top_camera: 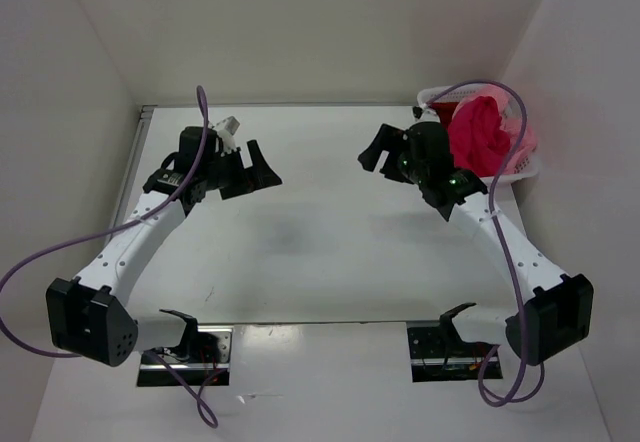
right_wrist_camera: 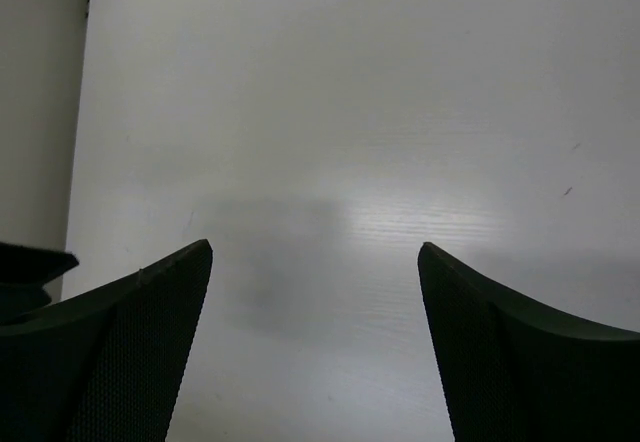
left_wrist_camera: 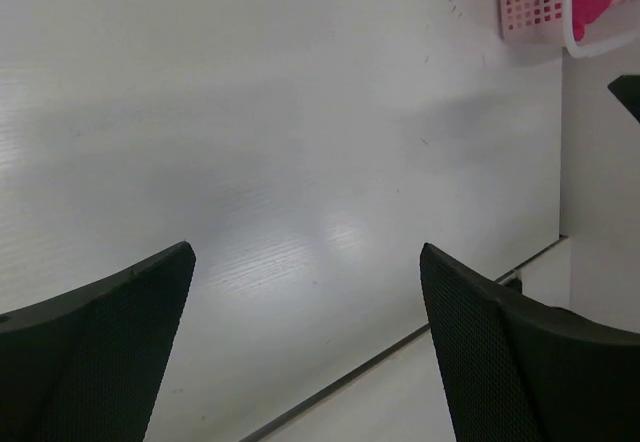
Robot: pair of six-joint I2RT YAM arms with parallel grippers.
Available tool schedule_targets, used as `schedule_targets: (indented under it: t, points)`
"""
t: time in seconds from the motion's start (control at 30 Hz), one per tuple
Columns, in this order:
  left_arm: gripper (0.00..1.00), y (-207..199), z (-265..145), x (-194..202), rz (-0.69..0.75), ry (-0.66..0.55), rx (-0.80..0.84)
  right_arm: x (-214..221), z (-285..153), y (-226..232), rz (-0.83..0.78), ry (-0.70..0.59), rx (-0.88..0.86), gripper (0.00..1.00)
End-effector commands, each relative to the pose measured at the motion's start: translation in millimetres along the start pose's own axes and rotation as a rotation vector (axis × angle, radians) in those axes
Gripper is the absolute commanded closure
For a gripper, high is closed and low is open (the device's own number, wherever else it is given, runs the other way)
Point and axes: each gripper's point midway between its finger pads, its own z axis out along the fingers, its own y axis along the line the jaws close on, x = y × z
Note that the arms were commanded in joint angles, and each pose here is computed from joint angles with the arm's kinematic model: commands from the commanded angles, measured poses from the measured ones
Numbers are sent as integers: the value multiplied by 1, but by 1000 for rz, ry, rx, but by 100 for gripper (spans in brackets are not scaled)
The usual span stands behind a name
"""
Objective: Fold and stack the t-shirts
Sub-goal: Grab crumpled tshirt from bin with the right arm
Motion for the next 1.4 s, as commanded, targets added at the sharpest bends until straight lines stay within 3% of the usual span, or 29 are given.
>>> schedule_targets:
  t: [0.0, 0.03, 0.13, 0.17, 0.2, 0.23, 0.27, 0.37, 0.4, 0.43, 0.47, 0.57, 0.6, 0.67, 0.7, 0.8, 0.93, 1.27, 1.37]
  points:
    - [0, -17, -1, -8, 65, -11, 104, -40, -4, -20, 31, -77, 62, 11]
    - [0, -19, -2, -7, 66, -5, 114, -44, -4, -23, 42, -82, 52, 11]
    - [0, -32, -1, -9, 85, -1, 190, -61, -4, -26, 49, -116, 58, 26]
    - [4, -33, 0, -6, 86, 6, 206, -75, -4, -32, 55, -151, 100, 43]
    - [8, -39, -2, -5, 85, 14, 239, -81, -1, -44, 40, -158, 137, 53]
    - [14, -40, 1, -5, 86, 18, 249, -84, 7, -54, 49, -156, 171, 62]
    - [22, -40, 1, -5, 86, 18, 249, -95, 7, -64, 61, -178, 199, 81]
    - [56, -47, 3, -12, 99, 10, 263, -121, 19, -115, 115, -202, 338, 99]
    - [64, -52, 1, -13, 109, 6, 274, -127, 20, -129, 117, -206, 385, 100]
    - [80, -51, 4, -16, 107, 2, 262, -137, 19, -152, 124, -221, 447, 100]
    - [85, -53, 5, -14, 112, 4, 260, -148, 23, -168, 139, -232, 491, 100]
    - [90, -57, 3, -16, 126, -20, 240, -179, 20, -211, 192, -282, 545, 99]
    - [90, -57, 3, -16, 126, -20, 240, -182, 22, -219, 201, -285, 559, 94]
    - [83, -54, 1, -9, 123, -14, 236, -189, 32, -232, 197, -273, 590, 80]
    - [70, -50, 3, -6, 118, -5, 231, -191, 33, -239, 197, -282, 621, 65]
    - [50, -46, 4, 1, 112, 7, 223, -176, 42, -257, 198, -240, 661, 48]
    - [43, -43, 3, 3, 122, 3, 197, -160, 58, -278, 201, -193, 690, 45]
    - [42, -37, 10, 11, 122, 32, 177, -156, 105, -296, 191, -145, 657, 43]
    - [42, -37, 11, 14, 124, 40, 169, -158, 113, -296, 181, -140, 635, 53]
